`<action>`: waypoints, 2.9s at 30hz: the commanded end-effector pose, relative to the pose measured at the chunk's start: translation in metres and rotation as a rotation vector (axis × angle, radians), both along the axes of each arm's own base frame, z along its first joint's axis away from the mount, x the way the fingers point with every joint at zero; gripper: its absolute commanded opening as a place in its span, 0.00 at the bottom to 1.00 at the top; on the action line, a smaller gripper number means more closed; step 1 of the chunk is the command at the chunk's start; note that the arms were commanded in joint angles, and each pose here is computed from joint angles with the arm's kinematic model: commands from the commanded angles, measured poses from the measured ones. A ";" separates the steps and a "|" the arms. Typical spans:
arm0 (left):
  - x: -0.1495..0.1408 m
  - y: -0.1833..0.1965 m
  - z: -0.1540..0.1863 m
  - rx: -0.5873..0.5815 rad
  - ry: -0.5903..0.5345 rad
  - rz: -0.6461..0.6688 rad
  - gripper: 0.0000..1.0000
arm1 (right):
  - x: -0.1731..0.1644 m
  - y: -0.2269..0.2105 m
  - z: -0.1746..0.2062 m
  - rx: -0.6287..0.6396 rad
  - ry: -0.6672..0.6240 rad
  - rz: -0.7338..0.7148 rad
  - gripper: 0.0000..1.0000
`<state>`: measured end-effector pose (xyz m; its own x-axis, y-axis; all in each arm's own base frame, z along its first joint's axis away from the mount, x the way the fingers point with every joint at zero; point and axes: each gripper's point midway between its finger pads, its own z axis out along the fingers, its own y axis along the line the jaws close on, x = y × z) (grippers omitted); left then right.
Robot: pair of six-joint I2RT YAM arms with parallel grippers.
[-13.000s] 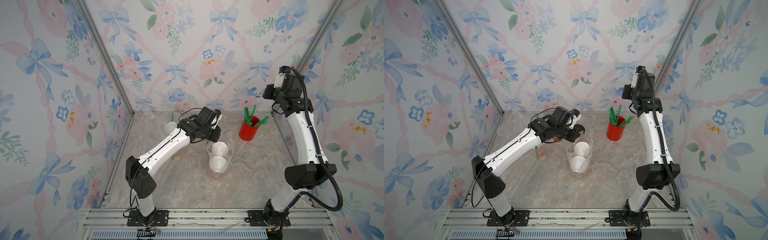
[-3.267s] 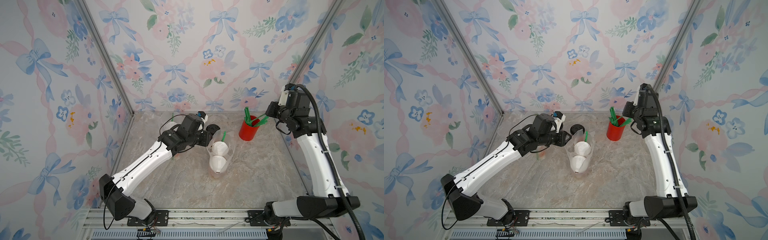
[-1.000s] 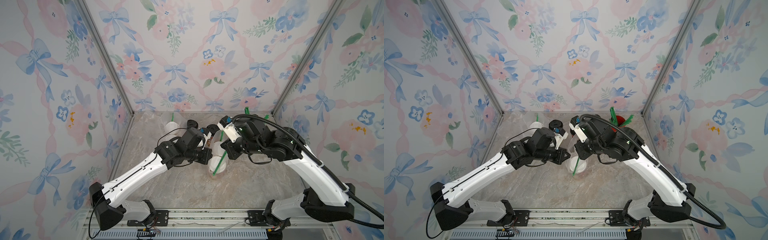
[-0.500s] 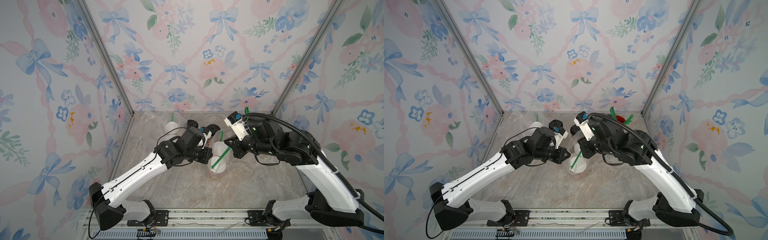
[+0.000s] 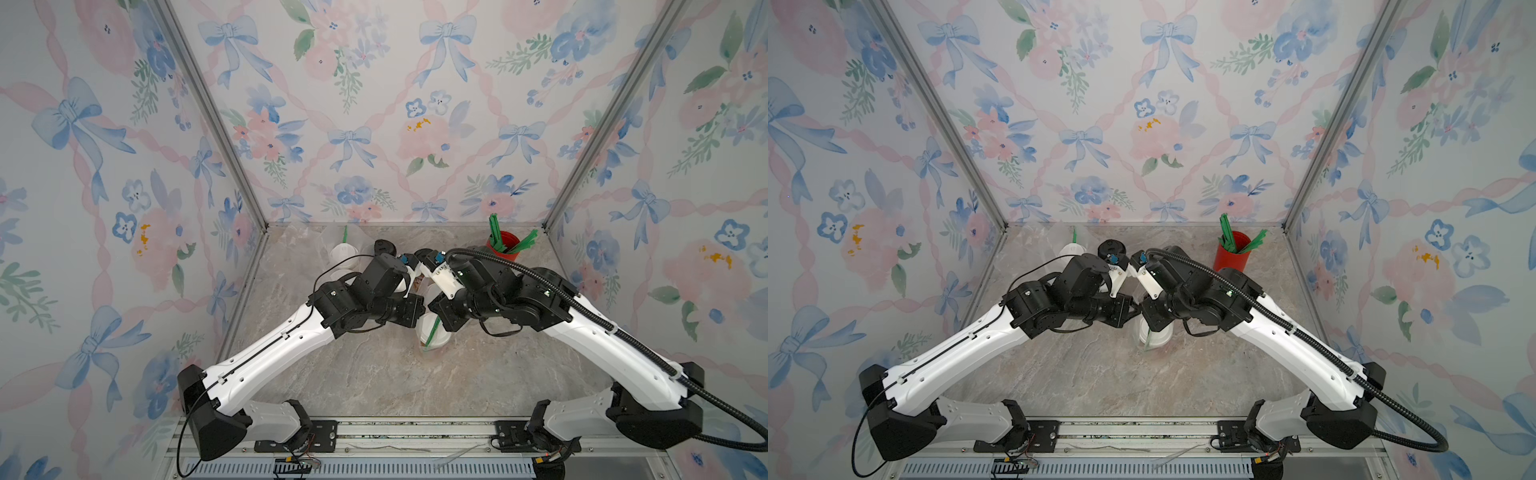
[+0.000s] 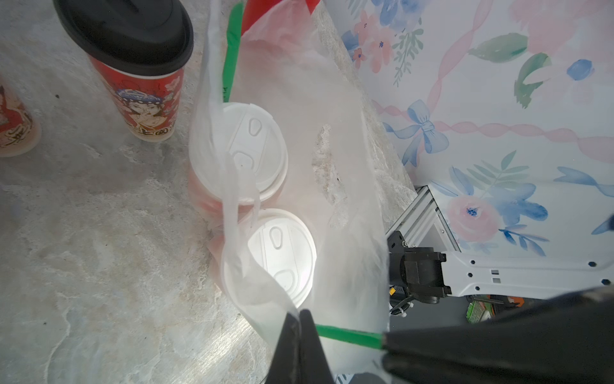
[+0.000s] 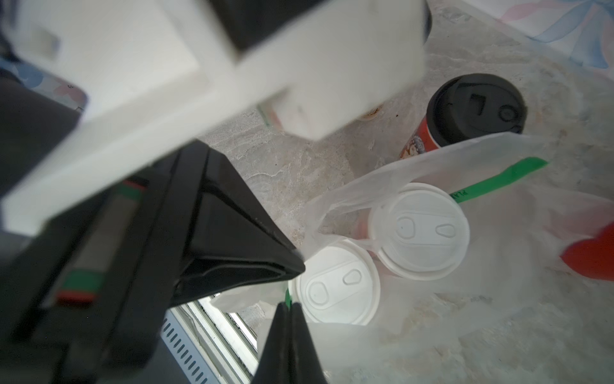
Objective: Pack milk tea into plastic carrier bags
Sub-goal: Place the straw in the plastic carrier bag, then pick up the plastic carrier bag from the center of the board.
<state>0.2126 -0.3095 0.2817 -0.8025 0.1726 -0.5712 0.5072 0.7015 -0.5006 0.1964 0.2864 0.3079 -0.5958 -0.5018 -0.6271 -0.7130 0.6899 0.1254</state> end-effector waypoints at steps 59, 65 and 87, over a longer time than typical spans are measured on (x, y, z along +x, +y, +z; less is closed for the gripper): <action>0.076 -0.008 0.000 0.116 -0.167 -0.056 0.61 | 0.054 -0.071 -0.027 0.064 0.337 -0.612 0.75; 0.078 -0.019 -0.011 0.115 -0.144 -0.109 0.55 | 0.053 -0.083 -0.049 -0.101 0.374 -0.644 0.60; 0.099 -0.072 0.018 0.012 -0.152 -0.153 0.00 | 0.082 -0.137 -0.014 -0.021 0.269 -0.736 0.00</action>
